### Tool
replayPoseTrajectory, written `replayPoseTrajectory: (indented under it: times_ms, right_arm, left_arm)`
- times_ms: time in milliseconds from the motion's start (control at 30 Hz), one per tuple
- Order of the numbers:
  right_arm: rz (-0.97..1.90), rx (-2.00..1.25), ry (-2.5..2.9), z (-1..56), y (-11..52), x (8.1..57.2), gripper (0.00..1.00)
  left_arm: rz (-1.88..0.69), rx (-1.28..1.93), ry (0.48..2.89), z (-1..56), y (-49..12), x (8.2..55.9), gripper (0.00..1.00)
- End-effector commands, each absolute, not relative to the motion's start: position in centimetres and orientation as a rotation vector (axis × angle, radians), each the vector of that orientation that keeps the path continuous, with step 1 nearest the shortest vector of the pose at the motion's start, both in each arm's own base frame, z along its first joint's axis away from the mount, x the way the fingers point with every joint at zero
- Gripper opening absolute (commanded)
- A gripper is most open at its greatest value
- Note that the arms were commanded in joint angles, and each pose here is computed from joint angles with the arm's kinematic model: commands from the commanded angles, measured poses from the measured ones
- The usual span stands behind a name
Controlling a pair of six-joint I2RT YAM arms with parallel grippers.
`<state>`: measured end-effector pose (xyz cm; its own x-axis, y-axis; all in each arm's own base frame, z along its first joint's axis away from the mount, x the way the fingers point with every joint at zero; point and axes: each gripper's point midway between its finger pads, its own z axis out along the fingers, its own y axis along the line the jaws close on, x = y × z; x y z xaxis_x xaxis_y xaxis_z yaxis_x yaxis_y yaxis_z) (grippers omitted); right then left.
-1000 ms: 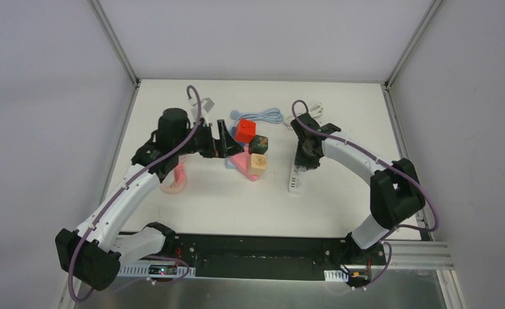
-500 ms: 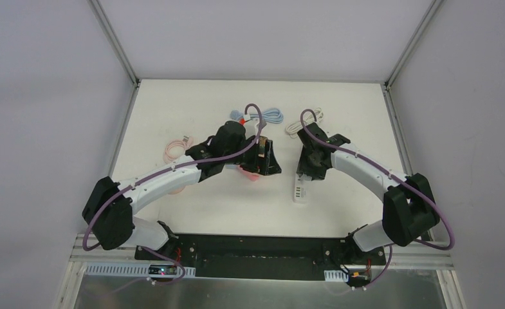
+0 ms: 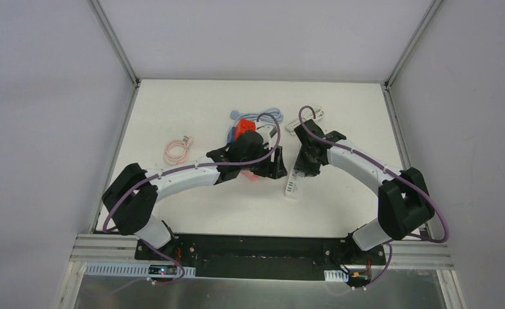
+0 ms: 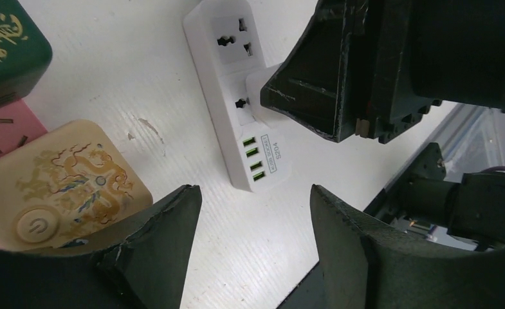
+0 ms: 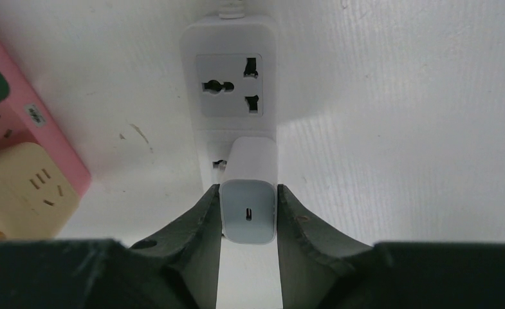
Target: Pull the plug off the socket
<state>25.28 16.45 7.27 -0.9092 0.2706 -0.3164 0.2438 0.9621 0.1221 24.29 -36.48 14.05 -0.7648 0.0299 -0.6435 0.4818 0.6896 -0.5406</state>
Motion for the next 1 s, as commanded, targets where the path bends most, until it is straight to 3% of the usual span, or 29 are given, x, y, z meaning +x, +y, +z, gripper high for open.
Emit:
replayPoseTrajectory:
  times_ms: [0, 400, 567, 967]
  right_arm:
    - [0.272, 0.517, 2.720, 8.5, 19.6, 27.2, 0.00]
    - [0.308, 0.502, 2.753, 8.5, 19.9, 26.4, 0.00]
    - [0.302, 0.488, 2.765, 8.3, 19.7, 25.9, 0.00]
    - [0.394, 0.415, 2.752, 11.6, 21.1, 27.1, 0.00]
  left_arm:
    - [-0.884, 0.370, 2.246, 13.0, -37.1, 25.2, 0.64]
    - [-0.746, 0.449, 2.254, 9.1, -38.5, 24.2, 0.51]
    - [-0.687, 0.466, 2.287, 6.4, -38.2, 24.0, 0.38]
    - [-0.641, 0.560, 2.328, 3.4, -37.6, 22.3, 0.37]
